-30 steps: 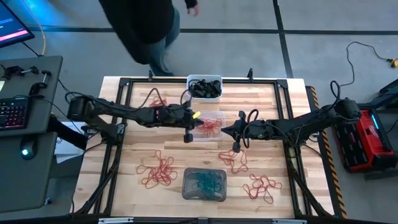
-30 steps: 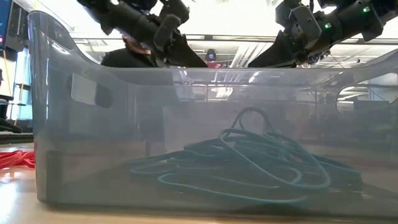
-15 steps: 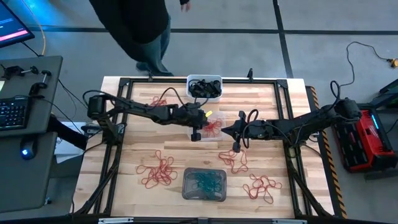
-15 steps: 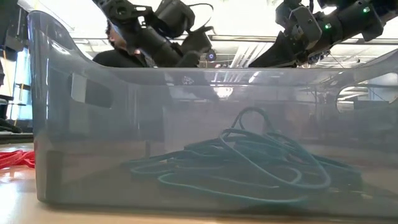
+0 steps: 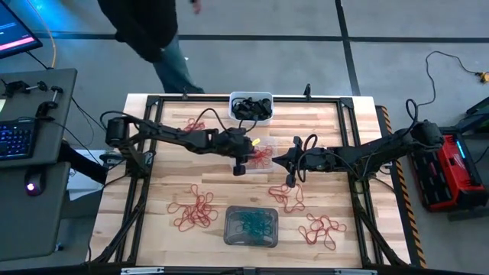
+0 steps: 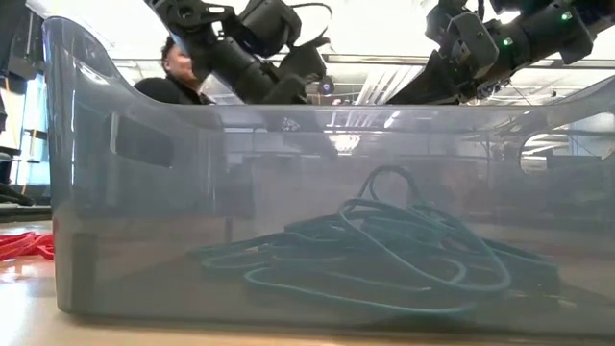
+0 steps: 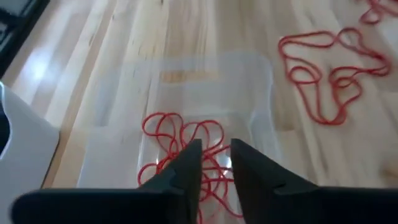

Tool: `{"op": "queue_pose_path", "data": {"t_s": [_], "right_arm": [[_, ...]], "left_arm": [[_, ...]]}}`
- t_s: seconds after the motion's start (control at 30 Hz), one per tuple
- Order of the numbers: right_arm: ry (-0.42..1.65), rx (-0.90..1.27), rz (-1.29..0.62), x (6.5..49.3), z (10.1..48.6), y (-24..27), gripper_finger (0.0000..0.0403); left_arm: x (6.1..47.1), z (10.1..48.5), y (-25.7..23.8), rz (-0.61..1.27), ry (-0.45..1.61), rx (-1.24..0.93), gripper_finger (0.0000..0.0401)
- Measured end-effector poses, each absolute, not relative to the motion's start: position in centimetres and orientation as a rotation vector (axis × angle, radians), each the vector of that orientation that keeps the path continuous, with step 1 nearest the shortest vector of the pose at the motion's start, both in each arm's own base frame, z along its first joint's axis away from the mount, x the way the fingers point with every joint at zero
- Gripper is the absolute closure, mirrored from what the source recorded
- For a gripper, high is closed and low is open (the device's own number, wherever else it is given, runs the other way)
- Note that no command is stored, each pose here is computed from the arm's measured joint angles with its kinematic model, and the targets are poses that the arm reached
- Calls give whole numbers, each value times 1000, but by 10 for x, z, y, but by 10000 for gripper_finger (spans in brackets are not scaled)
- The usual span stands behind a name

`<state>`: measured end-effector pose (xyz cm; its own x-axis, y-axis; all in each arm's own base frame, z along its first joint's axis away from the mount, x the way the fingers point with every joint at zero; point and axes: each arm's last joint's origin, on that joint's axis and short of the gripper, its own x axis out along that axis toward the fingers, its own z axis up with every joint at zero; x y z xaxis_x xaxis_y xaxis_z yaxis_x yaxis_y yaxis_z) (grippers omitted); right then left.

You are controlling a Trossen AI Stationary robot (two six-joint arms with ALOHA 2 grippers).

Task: Sort rubber bands into baskets
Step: Put the red rubber band into the transparent bin

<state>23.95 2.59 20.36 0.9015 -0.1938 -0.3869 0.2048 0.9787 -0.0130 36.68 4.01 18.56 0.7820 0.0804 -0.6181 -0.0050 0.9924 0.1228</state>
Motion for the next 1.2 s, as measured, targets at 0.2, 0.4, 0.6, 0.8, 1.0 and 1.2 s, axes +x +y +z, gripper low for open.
{"op": "queue_pose_path", "data": {"t_s": [0.2,0.4,0.6,0.8,1.0,1.2], "right_arm": [[404,28,-207,239,203,26,403],[405,28,-207,239,203,26,403],[404,37,-208,239,203,26,403],[396,39,-208,239,204,26,403],[396,39,-208,239,204,26,403],[397,37,-206,239,204,26,403]], "left_arm": [[355,201,39,46,582,110,265],[331,206,38,114,497,97,246],[294,225,36,187,458,92,246],[253,245,34,276,550,98,245],[211,250,34,336,743,28,245],[178,242,45,426,973,-64,251]]}}
